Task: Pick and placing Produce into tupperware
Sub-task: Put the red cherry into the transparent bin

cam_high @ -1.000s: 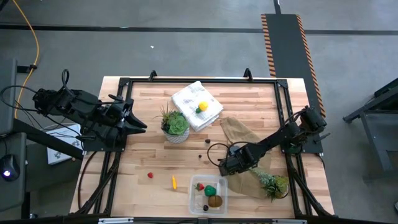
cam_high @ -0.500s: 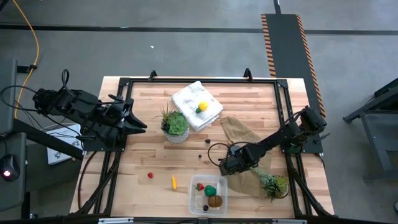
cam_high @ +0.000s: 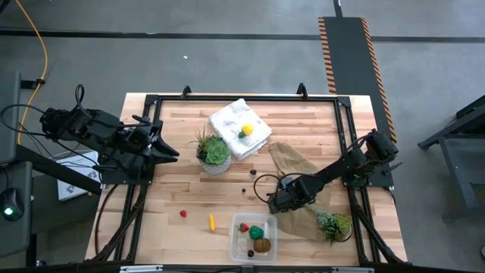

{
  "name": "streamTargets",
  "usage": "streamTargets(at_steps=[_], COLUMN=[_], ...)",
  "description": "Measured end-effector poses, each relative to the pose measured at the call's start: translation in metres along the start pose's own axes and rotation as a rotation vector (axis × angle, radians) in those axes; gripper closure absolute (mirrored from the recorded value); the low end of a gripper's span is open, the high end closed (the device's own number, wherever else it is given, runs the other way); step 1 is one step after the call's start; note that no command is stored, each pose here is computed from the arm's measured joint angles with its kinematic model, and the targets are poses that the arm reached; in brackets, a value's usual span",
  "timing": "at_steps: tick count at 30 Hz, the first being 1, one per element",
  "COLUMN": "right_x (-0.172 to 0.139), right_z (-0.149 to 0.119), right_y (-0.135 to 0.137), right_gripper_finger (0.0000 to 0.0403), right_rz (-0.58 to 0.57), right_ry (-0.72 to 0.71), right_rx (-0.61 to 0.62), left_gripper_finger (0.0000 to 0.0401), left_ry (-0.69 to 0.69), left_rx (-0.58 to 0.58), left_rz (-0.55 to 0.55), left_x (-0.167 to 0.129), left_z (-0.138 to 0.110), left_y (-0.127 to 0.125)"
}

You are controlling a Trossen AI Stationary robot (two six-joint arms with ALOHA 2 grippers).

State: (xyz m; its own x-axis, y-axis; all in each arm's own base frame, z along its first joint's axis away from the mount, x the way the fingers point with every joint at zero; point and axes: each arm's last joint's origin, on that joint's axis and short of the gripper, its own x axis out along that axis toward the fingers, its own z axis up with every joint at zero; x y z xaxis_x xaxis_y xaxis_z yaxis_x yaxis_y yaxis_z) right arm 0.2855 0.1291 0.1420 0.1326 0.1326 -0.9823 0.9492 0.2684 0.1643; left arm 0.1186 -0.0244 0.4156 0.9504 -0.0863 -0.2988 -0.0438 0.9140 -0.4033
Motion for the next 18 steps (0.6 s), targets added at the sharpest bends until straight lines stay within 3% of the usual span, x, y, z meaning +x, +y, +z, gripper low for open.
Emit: streamTargets(at_steps=[7,18], right_x=[-0.008,-0.058], right_z=[0.000,0.002], right_y=[0.000,-0.003], right_gripper_finger=[0.0318,0.0320], right_rz=[0.029,0.218], right_ry=[-0.020,-0.171], right_rx=[-0.009,0.017], left_gripper_finger=[0.0325,0.0325], left_ry=[0.000,0.001], left_rx=[0.000,0.001], left_rz=[0.000,0.000], left_x=[0.000,0.000], left_z=[0.000,0.000], left_y=[0.000,0.000])
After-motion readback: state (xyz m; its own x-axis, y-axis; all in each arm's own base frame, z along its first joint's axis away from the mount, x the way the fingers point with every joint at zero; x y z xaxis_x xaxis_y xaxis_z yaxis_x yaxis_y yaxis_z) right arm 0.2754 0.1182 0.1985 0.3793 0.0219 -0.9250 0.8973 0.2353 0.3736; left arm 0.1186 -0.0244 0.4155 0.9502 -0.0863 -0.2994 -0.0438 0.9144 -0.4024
